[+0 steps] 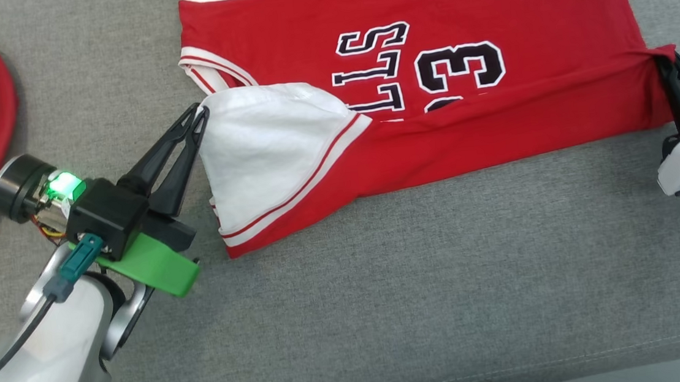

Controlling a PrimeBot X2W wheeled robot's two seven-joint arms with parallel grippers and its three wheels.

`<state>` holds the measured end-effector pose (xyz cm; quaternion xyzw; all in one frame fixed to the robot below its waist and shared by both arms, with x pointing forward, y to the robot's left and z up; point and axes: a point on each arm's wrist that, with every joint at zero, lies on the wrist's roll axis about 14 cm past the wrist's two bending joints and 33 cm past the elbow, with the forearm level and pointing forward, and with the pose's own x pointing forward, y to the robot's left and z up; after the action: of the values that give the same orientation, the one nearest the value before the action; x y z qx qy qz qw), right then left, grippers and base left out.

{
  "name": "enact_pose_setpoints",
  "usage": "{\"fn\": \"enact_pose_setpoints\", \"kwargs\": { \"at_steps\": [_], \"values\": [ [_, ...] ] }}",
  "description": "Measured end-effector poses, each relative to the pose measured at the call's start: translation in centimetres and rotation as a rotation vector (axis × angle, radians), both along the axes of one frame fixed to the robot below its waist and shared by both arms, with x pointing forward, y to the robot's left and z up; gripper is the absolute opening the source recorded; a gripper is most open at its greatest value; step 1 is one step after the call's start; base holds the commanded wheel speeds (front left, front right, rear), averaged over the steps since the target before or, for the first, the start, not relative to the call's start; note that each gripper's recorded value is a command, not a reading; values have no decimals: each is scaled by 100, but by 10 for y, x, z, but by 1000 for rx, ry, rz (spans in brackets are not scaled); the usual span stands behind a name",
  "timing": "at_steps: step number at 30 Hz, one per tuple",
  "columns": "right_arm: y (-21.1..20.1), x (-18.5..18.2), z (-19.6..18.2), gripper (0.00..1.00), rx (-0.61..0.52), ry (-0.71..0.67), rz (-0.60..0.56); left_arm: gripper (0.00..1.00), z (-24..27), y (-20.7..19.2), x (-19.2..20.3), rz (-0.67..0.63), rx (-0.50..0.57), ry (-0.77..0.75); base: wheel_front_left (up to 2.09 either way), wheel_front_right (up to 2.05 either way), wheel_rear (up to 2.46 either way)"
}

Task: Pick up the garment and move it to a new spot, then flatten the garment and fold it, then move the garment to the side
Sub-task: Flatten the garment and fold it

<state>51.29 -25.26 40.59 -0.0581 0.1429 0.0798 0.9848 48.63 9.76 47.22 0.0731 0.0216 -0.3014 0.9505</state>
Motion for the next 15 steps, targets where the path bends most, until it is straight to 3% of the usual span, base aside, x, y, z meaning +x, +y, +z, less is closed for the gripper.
{"fn": "enact_pose_setpoints", "kwargs": {
  "at_steps": [1,2,3,4,11,15],
  "values": [
    [3,3,-2,56,5,1,3,31,-5,1,2,1,16,2,0,0,0],
    [6,6,-4,100,10,-2,7,51,-7,3,5,6,23,-3,0,0,0],
    [7,7,-5,100,12,-3,8,94,-9,4,7,14,27,-6,0,0,0],
    [8,10,-5,100,14,-14,9,100,-10,7,10,25,35,-16,0,0,0],
    [10,14,14,100,22,-118,1,100,-6,16,14,118,-9,-47,0,0,0],
    [12,-1,15,100,19,-123,4,100,-30,21,-12,218,-138,100,0,0,0]
  ]
}}
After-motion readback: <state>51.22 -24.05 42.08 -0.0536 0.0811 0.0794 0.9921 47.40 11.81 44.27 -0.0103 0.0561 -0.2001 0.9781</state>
